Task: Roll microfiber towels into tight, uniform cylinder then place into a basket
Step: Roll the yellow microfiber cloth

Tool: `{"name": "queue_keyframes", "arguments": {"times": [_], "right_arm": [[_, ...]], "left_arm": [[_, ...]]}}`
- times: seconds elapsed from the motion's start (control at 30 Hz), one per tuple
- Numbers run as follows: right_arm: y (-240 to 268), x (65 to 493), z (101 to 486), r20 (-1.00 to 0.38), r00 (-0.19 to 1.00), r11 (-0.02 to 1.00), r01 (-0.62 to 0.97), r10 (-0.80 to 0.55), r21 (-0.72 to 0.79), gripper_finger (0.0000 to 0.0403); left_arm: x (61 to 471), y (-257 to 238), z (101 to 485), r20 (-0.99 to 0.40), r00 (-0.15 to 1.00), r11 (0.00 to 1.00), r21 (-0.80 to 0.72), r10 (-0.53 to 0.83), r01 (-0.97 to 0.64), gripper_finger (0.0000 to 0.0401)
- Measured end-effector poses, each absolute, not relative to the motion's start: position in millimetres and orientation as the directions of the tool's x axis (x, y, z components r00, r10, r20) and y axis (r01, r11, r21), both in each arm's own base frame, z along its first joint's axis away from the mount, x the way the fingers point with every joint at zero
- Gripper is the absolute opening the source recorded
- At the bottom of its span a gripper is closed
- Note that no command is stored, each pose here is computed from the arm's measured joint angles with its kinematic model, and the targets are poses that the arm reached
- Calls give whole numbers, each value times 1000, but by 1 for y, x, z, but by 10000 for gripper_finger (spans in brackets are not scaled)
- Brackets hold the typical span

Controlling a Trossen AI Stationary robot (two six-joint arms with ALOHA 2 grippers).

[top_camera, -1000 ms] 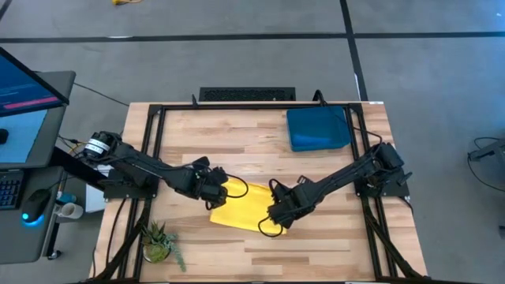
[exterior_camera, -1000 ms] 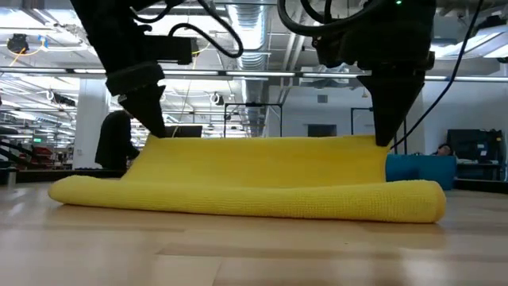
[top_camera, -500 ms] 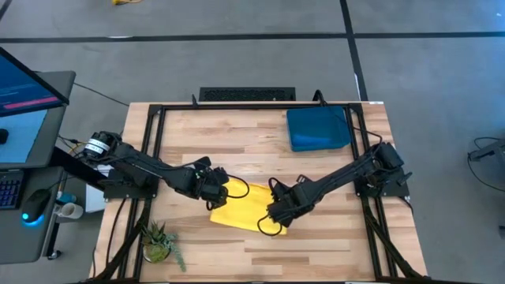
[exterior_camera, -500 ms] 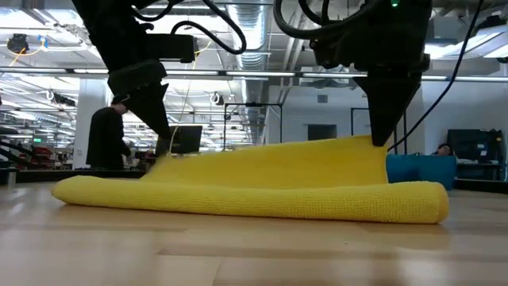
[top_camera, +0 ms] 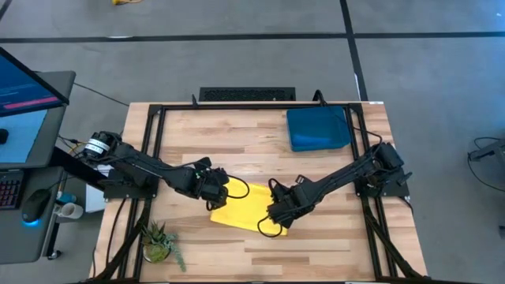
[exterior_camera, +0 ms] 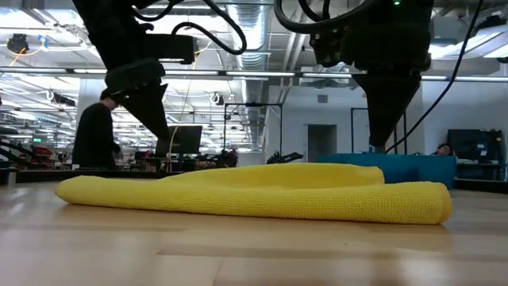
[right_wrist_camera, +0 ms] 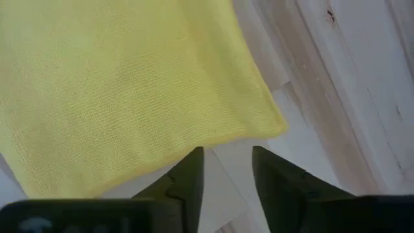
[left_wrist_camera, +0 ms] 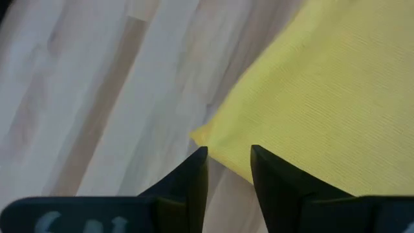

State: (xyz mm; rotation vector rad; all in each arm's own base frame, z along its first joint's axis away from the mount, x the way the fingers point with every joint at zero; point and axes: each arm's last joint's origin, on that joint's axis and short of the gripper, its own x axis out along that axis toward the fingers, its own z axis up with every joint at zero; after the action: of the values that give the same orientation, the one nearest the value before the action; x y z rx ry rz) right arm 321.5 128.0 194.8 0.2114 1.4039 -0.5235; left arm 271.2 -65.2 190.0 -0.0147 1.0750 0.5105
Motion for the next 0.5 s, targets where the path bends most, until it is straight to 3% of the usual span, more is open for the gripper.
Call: {"name": "queue_keyframes", "arguments": {"times": [0.23,0.5], "right_arm": [[130,320,195,-971,71,908,376,-226,-184,184],[141,313,194,-964,76,959,143,-255,-243,176]], "left_arm": [[271,-67,189,-865,365,907,207,345,-368,110],[271,-68,175,-849,429,923,157,308,-352,110]]}}
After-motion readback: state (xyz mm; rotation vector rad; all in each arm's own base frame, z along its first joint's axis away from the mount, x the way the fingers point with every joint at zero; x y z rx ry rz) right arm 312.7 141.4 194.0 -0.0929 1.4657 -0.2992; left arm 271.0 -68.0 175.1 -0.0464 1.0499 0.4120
